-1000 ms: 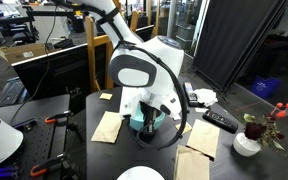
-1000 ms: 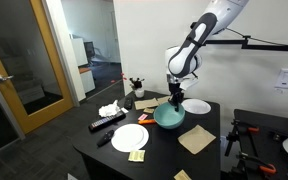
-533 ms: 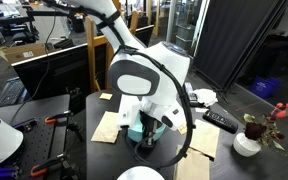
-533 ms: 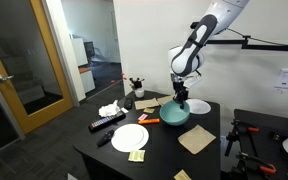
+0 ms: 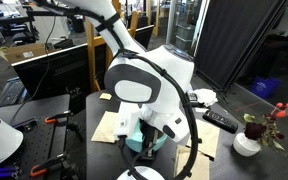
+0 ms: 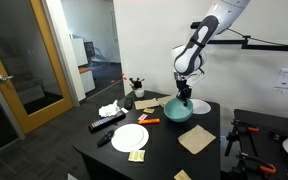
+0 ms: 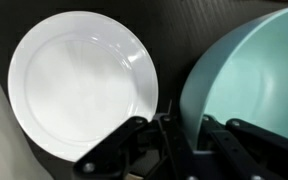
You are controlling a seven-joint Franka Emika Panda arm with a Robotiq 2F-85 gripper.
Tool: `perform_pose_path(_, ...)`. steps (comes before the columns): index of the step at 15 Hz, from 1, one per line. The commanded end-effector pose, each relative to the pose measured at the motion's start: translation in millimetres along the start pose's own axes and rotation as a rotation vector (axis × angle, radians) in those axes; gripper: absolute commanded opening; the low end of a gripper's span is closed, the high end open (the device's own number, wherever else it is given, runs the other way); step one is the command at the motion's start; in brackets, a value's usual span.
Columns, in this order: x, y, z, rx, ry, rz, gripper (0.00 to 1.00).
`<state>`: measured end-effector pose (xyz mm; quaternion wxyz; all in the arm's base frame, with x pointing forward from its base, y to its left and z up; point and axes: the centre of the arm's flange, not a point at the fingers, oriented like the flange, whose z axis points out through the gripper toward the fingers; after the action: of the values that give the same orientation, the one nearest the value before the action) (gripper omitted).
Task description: Slide the bowl to the right
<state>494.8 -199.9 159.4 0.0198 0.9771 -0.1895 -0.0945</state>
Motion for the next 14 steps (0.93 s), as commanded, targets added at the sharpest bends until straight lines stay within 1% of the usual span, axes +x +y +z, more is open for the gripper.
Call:
perform_pose_path(1, -4.7, 7.0, 4.5, -0.047, -0.024, 0.013, 0.36)
perform_pose_path(2, -5.1, 8.5, 5.9, -0.058, -0.026, 0.016, 0.4)
perform_pose_path(3, -5.4, 9.7, 7.4, -0.065, -0.03, 0.012, 0.49)
perform_pose_path(6, -6.2, 11.9, 7.2, -0.082, -0.035, 0.004, 0.71)
perform_pose_path(9, -8.2, 14.2, -3.5, -0.087, -0.02, -0.013, 0.95)
perform_pose_path(10, -9.0, 14.8, -7.7, -0.085, -0.012, -0.019, 0.99)
perform_pose_path(14, -13.0, 17.2, -35.9, -0.083, 0.024, -0.054, 1.0)
